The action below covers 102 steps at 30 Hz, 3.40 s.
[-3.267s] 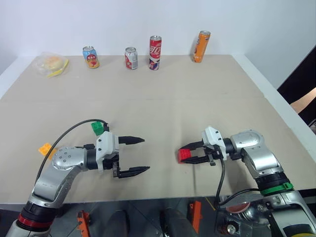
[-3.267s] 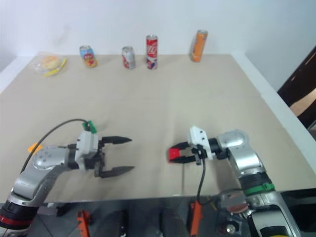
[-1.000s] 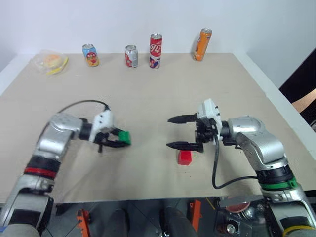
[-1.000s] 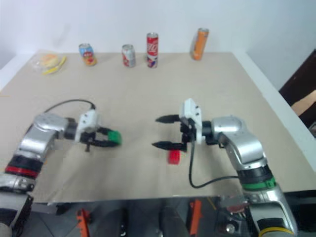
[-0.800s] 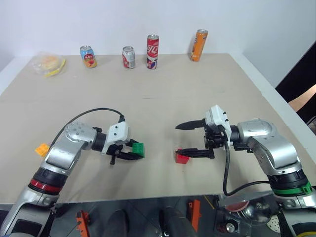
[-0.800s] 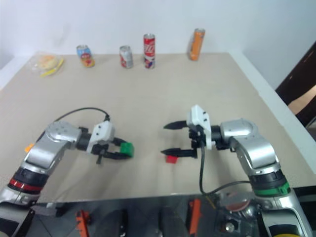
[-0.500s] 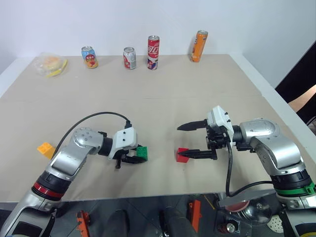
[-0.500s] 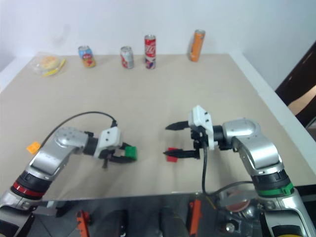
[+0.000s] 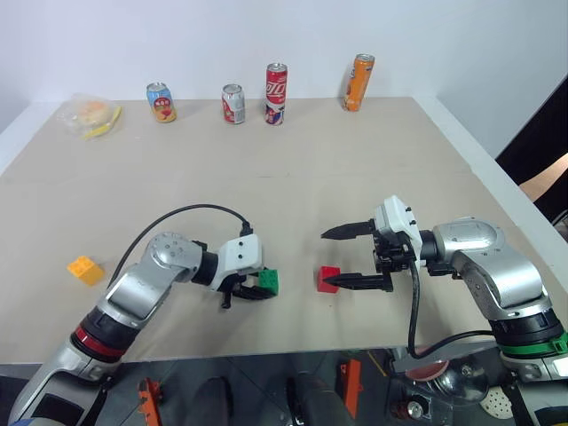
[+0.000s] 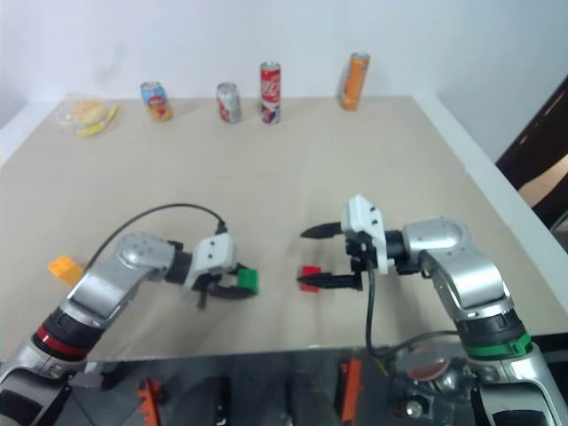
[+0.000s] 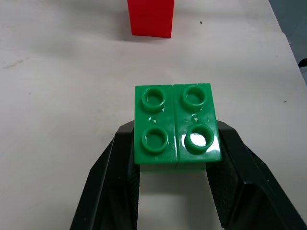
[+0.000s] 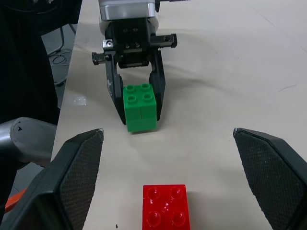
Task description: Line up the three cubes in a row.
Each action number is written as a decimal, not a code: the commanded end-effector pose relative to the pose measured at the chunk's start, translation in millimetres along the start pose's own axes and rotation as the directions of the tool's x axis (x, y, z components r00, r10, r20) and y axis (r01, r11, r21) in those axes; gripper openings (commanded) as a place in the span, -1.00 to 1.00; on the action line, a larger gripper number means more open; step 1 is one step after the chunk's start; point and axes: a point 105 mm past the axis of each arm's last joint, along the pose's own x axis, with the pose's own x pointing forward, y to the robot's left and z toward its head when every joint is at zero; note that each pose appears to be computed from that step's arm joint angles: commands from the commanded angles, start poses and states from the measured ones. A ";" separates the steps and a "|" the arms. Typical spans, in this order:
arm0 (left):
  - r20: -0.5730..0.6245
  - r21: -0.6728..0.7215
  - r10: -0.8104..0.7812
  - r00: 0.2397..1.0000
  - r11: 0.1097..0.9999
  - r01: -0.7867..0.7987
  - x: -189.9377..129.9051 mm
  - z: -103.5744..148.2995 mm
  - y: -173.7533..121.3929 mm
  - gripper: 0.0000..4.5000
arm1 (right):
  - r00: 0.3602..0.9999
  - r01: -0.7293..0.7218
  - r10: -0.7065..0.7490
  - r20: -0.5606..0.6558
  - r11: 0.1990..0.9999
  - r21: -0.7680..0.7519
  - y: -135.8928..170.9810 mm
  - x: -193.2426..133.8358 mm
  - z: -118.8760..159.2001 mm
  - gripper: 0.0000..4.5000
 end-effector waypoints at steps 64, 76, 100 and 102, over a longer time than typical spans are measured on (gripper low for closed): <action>-0.330 -0.393 0.665 0.670 0.549 -0.738 -281.0 -142.8 -11.0 0.99 | 0.896 -0.219 0.262 0.359 0.963 -0.158 18.1 77.6 86.6 1.00; -0.347 -0.395 0.632 0.694 0.572 -0.719 -270.2 -152.7 -8.7 0.47 | 0.898 -0.207 0.252 0.361 0.965 -0.161 17.3 75.7 87.6 1.00; 0.060 -0.144 0.142 0.988 0.981 -0.132 -101.2 -22.1 8.7 -0.40 | 0.988 -0.081 0.094 0.124 0.991 -0.106 2.8 22.6 41.1 1.00; 0.061 -0.112 0.093 0.994 0.990 -0.086 -88.8 -17.8 12.6 -0.40 | 0.994 -0.051 0.061 0.096 0.993 -0.102 1.6 16.6 36.3 1.00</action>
